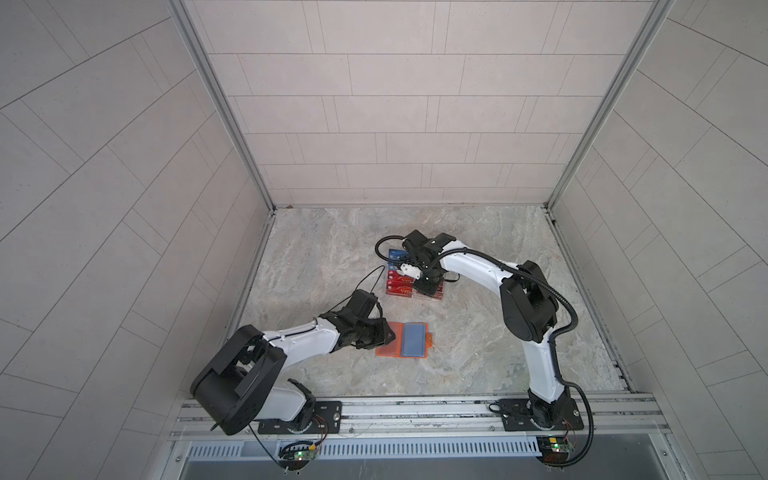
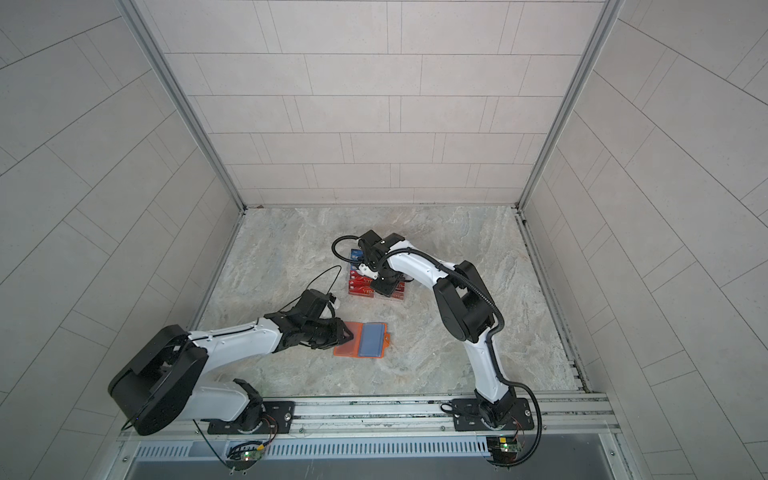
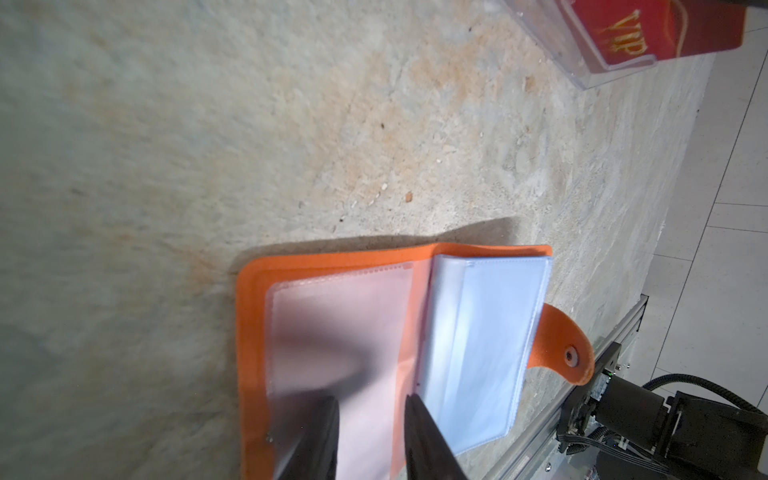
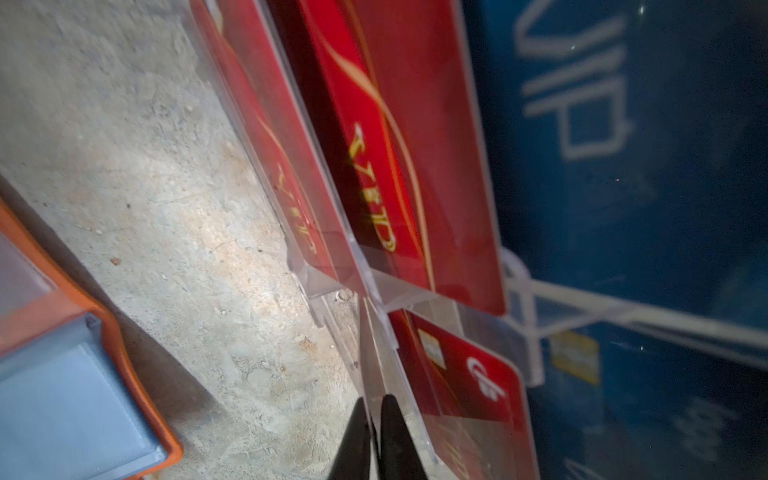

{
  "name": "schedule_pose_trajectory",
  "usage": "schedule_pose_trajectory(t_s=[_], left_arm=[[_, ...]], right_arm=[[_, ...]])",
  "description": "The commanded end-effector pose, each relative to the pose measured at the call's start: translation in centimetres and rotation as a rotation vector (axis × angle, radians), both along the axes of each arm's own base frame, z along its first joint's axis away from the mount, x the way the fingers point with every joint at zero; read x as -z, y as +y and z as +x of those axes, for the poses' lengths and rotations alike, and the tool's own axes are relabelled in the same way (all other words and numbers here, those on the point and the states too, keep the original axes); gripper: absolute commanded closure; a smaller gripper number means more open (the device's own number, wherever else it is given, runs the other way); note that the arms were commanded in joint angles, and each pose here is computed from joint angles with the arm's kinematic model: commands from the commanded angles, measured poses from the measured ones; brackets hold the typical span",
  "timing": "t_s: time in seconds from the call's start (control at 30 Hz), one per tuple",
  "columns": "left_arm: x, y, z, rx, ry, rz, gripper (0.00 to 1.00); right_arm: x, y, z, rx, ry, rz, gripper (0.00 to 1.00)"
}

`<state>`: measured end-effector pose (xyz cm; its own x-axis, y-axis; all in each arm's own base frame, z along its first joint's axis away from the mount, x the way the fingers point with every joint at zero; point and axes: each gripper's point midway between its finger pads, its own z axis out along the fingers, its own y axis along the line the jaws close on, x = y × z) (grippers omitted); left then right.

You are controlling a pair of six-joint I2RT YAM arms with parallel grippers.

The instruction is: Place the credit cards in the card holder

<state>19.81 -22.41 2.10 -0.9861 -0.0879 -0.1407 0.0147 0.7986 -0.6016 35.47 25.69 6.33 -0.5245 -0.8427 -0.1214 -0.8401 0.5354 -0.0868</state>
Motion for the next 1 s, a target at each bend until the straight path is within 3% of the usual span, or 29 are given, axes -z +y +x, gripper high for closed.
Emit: schedule_pose_trajectory(t_s=[0.0,0.47,0.97], left_arm=[[1.9,1.5,-1.5,0.004,0.074,0.089,0.68],[1.5,1.4,-1.3,0.011,0.068,0.098,0.67],[1.5,1.9,-1.2,-0.018,0.052,0.100,0.67]], right_arm=[[0.3,-0.2,-0.5,-0.031,0.024,-0.029,0.90],[-2.4,0.0,-0.3,-0.053,-0.008,-0.014,1.00],[-8.5,1.0,-1.6,-0.003,-0.087,0.201,1.00]])
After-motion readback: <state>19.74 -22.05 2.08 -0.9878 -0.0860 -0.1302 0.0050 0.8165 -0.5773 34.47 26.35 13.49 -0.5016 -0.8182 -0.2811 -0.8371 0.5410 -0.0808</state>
